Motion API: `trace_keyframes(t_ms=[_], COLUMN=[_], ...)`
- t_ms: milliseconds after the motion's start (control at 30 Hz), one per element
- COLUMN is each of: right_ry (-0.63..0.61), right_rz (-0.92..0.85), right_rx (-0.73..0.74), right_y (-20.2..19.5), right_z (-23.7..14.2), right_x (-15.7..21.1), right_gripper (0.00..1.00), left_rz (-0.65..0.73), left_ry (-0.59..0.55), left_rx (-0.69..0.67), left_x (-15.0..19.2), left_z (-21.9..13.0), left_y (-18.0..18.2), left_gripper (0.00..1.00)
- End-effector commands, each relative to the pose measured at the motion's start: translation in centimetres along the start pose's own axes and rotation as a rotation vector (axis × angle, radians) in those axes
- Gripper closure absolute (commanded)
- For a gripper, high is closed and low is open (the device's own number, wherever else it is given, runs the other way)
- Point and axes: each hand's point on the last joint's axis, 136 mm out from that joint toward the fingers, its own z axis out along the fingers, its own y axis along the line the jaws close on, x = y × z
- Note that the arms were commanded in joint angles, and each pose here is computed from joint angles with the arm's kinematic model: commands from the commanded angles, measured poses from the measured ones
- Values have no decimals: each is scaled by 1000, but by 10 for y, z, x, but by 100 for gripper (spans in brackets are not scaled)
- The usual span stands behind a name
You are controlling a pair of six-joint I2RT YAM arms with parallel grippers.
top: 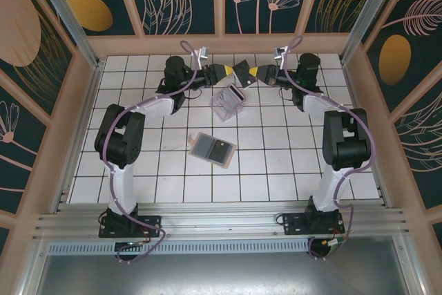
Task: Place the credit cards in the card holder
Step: Pick up several credit cards from the storage box.
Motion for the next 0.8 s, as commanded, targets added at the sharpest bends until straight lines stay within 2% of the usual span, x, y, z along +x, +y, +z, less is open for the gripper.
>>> trace_keyframes(t_ms=[0,767], right_ry=[-28,5], right_rz=[-82,-64], right_rx=[-42,-108], right_y=[27,39], right_z=[-11,10], right_x=[-13,-9], right_gripper=[100,100], left_rz=[9,-20], left_ry=[-14,-12], left_rx=[23,105], left_x=[-4,-5], left_z=[-6,-2], left_y=[0,-6], left_gripper=[56,60])
